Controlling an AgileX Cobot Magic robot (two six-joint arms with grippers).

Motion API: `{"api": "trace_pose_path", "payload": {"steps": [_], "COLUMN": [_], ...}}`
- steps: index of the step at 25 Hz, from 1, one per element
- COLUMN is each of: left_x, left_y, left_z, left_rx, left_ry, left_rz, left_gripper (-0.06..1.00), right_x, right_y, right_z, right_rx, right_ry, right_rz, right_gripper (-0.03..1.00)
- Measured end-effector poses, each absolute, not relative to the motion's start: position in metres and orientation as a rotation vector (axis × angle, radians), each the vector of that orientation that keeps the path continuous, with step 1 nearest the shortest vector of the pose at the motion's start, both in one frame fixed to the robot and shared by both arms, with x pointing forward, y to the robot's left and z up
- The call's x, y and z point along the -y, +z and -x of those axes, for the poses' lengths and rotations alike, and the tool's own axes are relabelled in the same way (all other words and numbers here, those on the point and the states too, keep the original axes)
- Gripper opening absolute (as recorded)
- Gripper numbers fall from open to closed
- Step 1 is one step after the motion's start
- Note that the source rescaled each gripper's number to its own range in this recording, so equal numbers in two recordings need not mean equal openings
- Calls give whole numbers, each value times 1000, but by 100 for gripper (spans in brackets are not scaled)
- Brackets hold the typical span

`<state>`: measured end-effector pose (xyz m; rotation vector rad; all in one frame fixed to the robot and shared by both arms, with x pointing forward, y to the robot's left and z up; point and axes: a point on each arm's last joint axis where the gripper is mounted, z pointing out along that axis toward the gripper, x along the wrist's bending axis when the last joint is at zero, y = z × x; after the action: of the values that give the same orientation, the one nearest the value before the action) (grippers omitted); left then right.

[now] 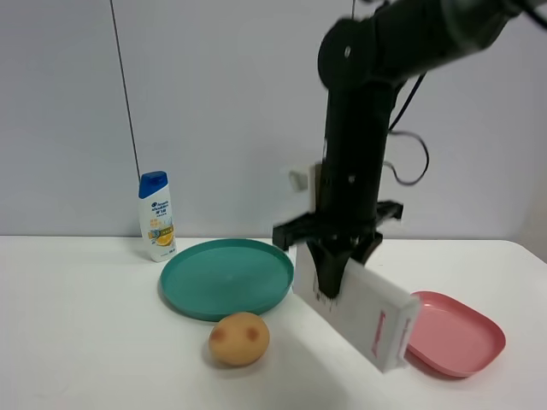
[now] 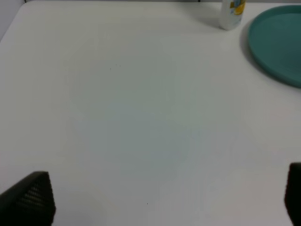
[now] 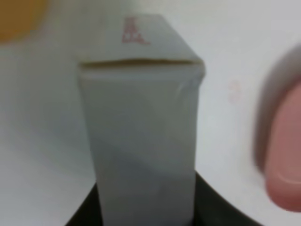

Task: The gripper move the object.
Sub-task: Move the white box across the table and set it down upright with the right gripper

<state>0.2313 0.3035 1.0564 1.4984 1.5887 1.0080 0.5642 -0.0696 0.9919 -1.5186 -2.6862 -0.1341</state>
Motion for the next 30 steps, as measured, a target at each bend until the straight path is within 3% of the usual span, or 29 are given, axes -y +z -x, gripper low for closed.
{"api": "trace_pose_path", "payload": {"steps": [6, 11, 21, 30], "left_x": [-304, -304, -304, -304], "left_y": [1056, 1056, 1056, 1056], "left_z": [-231, -231, -231, -231], "left_rx": [-1589, -1589, -1589, -1589], "left_ry": [1008, 1008, 1008, 1008], "left_rz": [-1498, -1498, -1498, -1498], "left_gripper": [100, 100, 100, 100], "right_x": [76, 94, 136, 159], "right_y": [1102, 1155, 1220, 1236], "right_z": [-559, -540, -500, -491], "right_rx": [2758, 2819, 2798, 2638], "right_ry": [-589, -789, -1042, -1134], "right_rz": [1607, 1643, 1865, 2052], "right_gripper": [1, 1, 1, 1]}}
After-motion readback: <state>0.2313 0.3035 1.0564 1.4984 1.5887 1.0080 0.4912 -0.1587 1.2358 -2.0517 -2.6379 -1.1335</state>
